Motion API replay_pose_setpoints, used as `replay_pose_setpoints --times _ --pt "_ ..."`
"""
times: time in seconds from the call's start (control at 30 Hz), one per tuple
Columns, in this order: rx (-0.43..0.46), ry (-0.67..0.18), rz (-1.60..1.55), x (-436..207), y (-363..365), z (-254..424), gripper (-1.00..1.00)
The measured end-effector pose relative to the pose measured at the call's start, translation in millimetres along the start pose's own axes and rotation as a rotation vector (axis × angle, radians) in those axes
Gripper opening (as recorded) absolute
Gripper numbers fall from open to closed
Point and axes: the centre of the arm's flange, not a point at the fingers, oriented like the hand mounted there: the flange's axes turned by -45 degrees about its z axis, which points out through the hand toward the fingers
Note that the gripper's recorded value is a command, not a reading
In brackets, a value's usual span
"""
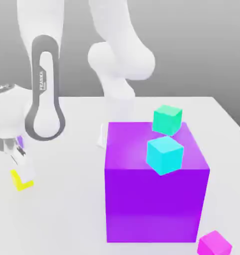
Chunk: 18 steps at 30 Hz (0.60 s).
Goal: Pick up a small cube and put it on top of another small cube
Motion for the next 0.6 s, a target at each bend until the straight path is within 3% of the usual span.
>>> replay_pose_setpoints --times 0.2,0.4,0.6 --pt "0.008 0.000 -0.022 0 -12 -57 -1.00" --pt "0.048 -0.007 -0.239 -15 -126 -129 -1.00" --pt "0.066 -0.019 -0.475 -78 -228 -203 -1.00"
